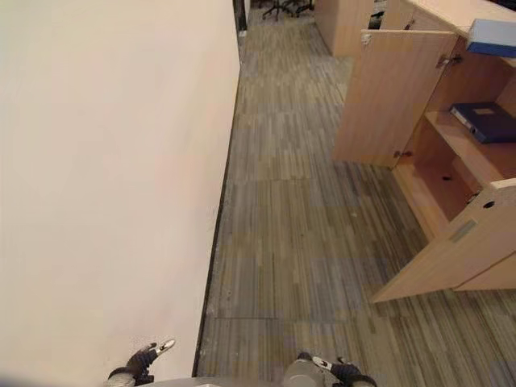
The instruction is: Put the empty folder in the office cabinet
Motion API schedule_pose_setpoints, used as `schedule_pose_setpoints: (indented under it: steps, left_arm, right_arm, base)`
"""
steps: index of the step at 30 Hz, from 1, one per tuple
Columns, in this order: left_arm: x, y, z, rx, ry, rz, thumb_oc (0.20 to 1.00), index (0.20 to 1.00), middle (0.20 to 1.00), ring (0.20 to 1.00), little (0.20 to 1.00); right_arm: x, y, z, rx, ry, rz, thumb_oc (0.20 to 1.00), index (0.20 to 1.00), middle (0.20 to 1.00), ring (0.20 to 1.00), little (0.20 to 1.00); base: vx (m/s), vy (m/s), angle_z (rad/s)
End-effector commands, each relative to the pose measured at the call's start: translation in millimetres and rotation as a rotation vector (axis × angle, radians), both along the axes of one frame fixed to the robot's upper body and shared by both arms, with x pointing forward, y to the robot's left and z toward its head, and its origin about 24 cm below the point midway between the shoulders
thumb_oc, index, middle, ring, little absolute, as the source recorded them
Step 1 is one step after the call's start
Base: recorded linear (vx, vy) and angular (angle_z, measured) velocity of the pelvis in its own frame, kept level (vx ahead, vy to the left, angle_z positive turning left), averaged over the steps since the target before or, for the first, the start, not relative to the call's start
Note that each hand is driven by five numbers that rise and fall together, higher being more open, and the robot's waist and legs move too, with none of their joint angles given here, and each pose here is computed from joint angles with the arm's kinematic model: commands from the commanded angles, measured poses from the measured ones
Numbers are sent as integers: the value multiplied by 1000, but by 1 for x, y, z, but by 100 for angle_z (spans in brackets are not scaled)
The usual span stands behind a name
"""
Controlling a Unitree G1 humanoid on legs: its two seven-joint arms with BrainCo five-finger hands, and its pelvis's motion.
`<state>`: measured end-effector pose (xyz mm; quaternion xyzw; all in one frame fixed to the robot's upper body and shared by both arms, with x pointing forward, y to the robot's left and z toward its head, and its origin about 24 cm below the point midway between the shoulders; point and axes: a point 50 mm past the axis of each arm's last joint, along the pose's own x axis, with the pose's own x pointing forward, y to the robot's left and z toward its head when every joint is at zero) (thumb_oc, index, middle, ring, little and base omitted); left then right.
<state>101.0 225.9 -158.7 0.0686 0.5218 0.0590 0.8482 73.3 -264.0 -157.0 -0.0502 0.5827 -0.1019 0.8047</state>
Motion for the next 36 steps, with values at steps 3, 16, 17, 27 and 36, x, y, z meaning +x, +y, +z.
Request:
schedule_pose_setpoints:
  steps: [3,16,17,27,36]
  left_arm:
    - [7,21,6,72,-2,-31,1000,1000,1000,1000,1000]
    - [15,0,4,8,-36,-44,1000,1000,1000,1000,1000]
    - [15,1,4,8,-40,-32,1000,1000,1000,1000,1000]
    - [0,17,4,34,-29,75,1000,1000,1000,1000,1000]
    - [-12,17,1,26,0,110,1000,1000,1000,1000,1000]
  right_arm:
    - [0,17,-6,57,14,-29,1000,1000,1000,1000,1000]
    - [-12,2,-3,20,41,-34,1000,1000,1000,1000,1000]
    - [-11,1,-3,16,42,-31,1000,1000,1000,1000,1000]
    - [-1,-7,1,-32,27,29,1000,1000,1000,1000,1000]
    - [-11,-2,-2,-20,77,55,1000,1000,1000,1000,1000]
  base:
    - [209,-54,3]
    - [301,-192,13]
    - [266,-349,-4]
    - [335,-172,-59]
    - [447,160,-47]
